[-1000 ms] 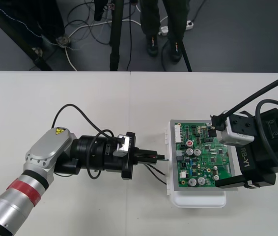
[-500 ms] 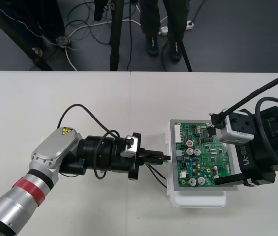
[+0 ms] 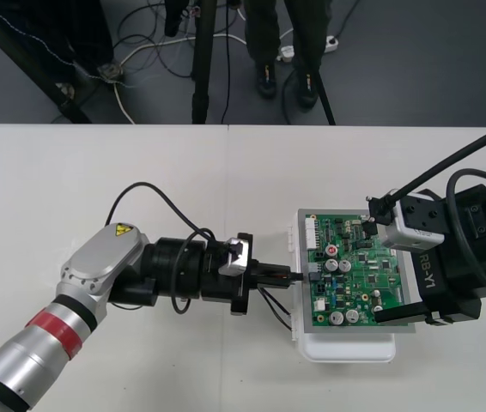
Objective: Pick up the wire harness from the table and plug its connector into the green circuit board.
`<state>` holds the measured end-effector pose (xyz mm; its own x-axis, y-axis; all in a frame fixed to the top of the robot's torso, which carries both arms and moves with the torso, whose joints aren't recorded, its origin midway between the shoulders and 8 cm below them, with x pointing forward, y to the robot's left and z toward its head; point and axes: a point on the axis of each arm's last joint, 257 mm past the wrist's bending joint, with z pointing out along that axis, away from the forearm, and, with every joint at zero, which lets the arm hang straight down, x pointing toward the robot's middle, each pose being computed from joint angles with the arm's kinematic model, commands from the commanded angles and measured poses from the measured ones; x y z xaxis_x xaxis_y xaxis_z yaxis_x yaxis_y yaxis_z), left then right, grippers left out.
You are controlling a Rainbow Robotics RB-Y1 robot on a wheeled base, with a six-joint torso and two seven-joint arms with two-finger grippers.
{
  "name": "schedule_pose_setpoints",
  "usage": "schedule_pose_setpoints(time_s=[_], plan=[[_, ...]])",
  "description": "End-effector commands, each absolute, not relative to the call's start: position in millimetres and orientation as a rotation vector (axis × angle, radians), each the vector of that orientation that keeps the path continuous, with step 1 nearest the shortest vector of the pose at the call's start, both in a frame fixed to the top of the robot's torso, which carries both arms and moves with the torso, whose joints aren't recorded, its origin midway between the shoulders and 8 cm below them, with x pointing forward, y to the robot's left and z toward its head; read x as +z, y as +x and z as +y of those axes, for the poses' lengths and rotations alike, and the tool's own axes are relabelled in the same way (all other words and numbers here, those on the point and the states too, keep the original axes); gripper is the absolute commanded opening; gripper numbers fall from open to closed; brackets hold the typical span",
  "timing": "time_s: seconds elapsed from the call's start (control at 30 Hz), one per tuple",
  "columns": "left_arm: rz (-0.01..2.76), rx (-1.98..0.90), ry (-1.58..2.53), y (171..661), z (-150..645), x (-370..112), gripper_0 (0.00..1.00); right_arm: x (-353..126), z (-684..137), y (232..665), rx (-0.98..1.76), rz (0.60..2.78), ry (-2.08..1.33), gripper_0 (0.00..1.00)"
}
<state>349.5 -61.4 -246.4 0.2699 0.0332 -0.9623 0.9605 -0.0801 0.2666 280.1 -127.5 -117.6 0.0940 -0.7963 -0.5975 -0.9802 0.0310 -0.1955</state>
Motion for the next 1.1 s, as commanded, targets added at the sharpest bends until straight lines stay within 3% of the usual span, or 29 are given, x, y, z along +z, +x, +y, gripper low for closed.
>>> schedule_pose_setpoints(time_s=[0.03,1.1], plan=[[0.93,-1.014,1.417,353,-88,-226,0.0,-112,-120,280,0.383,1.666,-1.857,1.0],[0.908,-1.03,1.422,345,-100,-224,0.0,-113,-121,280,0.383,1.67,-1.856,1.0]])
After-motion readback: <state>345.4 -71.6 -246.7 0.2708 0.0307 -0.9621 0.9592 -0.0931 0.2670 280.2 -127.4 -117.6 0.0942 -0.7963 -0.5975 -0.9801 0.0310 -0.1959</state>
